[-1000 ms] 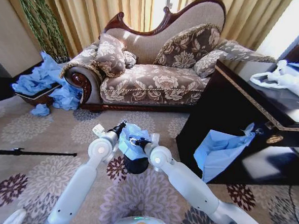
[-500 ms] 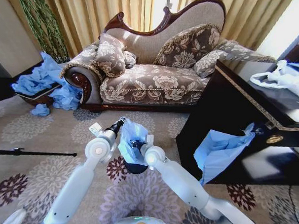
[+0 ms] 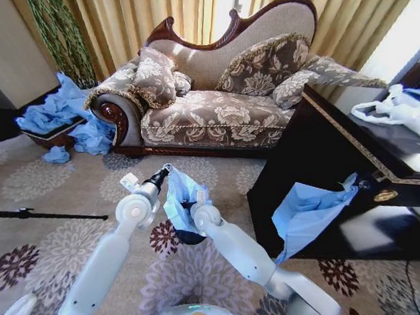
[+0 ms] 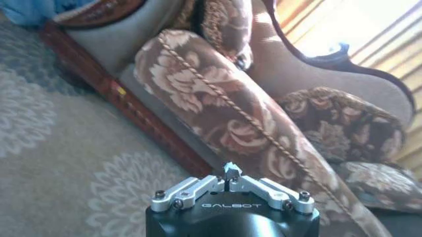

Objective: Place a garbage bag over the trash bin.

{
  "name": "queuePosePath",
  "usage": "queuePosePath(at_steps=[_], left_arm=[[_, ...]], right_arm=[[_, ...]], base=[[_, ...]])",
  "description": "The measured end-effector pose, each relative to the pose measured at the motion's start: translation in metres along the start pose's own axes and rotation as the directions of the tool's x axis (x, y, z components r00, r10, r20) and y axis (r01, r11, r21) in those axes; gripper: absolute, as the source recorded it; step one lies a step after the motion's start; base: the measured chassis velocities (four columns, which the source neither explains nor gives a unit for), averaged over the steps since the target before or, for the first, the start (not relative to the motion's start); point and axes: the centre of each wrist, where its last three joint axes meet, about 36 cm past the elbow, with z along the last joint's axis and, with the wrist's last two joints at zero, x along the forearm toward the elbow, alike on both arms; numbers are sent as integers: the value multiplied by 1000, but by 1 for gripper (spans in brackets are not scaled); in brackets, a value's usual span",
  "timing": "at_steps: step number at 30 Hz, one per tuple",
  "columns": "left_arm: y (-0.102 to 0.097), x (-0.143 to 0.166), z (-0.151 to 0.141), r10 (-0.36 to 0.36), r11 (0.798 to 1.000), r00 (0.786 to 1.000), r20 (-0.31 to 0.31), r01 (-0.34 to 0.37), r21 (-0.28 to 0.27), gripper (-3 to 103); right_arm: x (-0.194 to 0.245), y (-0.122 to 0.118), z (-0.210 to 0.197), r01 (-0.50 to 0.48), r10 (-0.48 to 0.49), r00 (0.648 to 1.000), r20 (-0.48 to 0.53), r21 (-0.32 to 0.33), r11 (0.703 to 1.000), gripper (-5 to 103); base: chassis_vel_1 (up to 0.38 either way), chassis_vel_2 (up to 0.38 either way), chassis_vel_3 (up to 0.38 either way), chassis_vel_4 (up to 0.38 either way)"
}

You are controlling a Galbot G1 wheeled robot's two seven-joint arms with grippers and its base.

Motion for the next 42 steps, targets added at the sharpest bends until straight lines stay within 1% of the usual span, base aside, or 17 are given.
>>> queuePosePath(at_steps=[2,3,5,6,8,11,24,26,27,30,35,36,37,38,39,41,42], left_arm=[[12,-10,1,-42,999,999,1,42,0,0],[12,-10,1,-42,999,999,1,42,0,0],[27,-24,7,-92,996,996,-9,92,5,0],[27,-24,7,-92,996,996,-9,92,5,0],[36,-31,13,-121,993,992,-21,121,12,0],[40,-35,17,-135,991,990,-28,135,13,0],[55,-54,40,-184,983,981,-56,184,1,0],[63,-60,46,-208,978,976,-66,208,-4,0],[63,-60,46,-208,978,976,-66,208,-4,0],[75,-66,52,-235,972,969,-75,236,-8,0],[81,-67,55,-241,970,967,-78,241,-10,0],[82,-67,55,-241,971,967,-79,241,-10,0],[82,-66,56,-237,971,968,-79,237,-10,0],[82,-65,56,-231,973,970,-79,231,-10,0],[82,-65,56,-231,973,970,-79,231,-10,0],[81,-63,56,-225,974,971,-78,225,-10,0],[81,-63,56,-225,974,971,-78,225,-10,0]], right_arm=[[-9,-4,1,-8,8,1000,-11,16,1000,0],[-9,-4,1,-8,8,1000,-11,16,1000,0],[-17,-6,3,-14,14,1000,-25,34,999,0],[-17,-6,3,-14,14,1000,-25,34,999,0],[-22,-6,3,-21,23,999,-40,39,999,0],[-25,-7,2,-26,28,998,-48,41,999,0],[-39,-6,7,-23,24,993,-120,5,1000,0],[-42,-8,9,-28,29,991,-134,7,1000,0],[-42,-8,9,-28,29,991,-134,7,1000,0],[-43,-8,10,-27,28,991,-134,9,1000,0],[-38,-6,5,-30,30,993,-117,7,1000,-2],[-34,-5,2,-30,31,994,-107,11,999,3],[-31,-4,1,-34,36,995,-97,20,999,3],[-26,-3,0,-43,46,995,-86,33,999,9],[-26,-3,0,-43,46,995,-86,33,999,9],[-15,-2,-1,-78,81,995,-63,58,995,19],[-15,-2,-1,-78,81,995,-63,58,995,19]], base=[[0,0,0,0],[0,0,0,0],[0,0,0,0],[0,0,0,0],[0,0,0,0],[0,0,0,0],[0,0,0,0],[0,0,0,0],[0,0,0,0],[0,0,0,0],[0,0,0,0],[0,0,0,0],[0,0,0,0],[0,0,0,0],[0,0,0,0],[0,0,0,0],[0,0,0,0]])
